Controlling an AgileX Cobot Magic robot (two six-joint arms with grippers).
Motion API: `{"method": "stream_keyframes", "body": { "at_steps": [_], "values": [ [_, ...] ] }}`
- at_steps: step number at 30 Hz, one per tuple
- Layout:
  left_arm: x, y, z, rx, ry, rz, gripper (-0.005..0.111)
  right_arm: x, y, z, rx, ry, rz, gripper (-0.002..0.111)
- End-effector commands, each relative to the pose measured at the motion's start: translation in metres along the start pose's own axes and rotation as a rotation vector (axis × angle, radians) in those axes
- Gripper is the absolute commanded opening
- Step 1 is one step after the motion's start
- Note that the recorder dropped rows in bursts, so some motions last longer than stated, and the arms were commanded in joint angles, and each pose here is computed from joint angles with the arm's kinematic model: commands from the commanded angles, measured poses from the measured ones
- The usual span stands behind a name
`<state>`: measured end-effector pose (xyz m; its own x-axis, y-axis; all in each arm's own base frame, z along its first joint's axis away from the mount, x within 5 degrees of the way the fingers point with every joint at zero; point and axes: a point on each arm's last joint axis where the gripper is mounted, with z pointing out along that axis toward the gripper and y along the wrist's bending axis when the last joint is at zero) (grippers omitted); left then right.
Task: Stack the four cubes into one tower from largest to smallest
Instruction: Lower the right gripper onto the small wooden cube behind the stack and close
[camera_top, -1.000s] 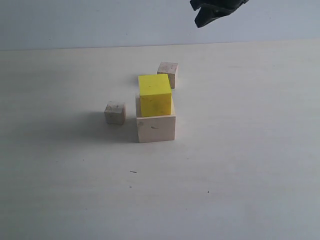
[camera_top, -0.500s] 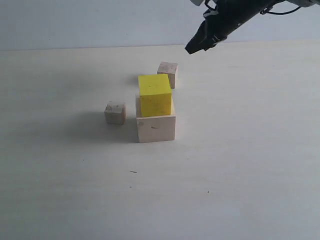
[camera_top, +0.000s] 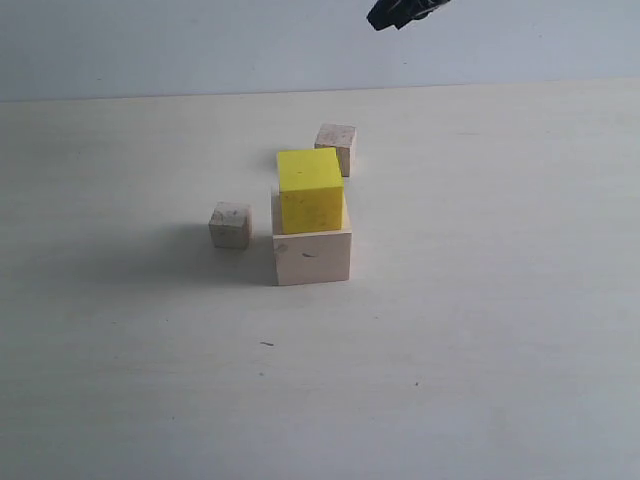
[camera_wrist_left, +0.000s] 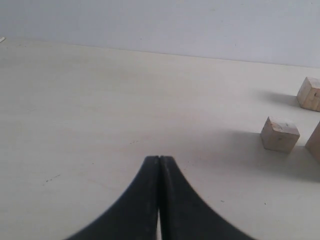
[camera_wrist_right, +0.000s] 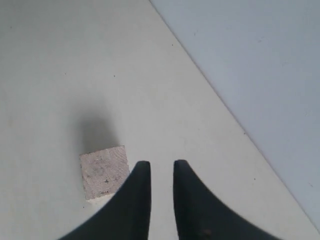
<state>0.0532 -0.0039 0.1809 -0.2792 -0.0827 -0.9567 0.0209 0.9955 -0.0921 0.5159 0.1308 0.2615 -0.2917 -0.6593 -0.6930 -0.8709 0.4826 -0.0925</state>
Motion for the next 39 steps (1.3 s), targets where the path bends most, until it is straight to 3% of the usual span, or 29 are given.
{"method": "stream_keyframes", "body": {
  "at_steps": [1, 6, 13, 22, 39],
  "values": [
    [0.000, 0.000, 0.000, 0.005, -0.012, 0.008, 0.000, 0.003, 0.004, 0.002, -0.056, 0.017, -0.016, 0.029],
    [0.000, 0.000, 0.000, 0.005, -0.012, 0.008, 0.000, 0.018, 0.004, 0.025, -0.113, 0.022, -0.068, 0.052],
    [0.000, 0.000, 0.000, 0.005, -0.012, 0.008, 0.000, 0.028, 0.006, 0.045, -0.170, -0.015, -0.072, 0.068],
    [0.000, 0.000, 0.000, 0.005, -0.012, 0.008, 0.000, 0.054, 0.008, 0.083, -0.249, -0.031, -0.063, 0.069],
    [0.000, 0.000, 0.000, 0.005, -0.012, 0.008, 0.000, 0.074, 0.012, 0.109, -0.308, -0.067, -0.067, 0.069]
  ]
}}
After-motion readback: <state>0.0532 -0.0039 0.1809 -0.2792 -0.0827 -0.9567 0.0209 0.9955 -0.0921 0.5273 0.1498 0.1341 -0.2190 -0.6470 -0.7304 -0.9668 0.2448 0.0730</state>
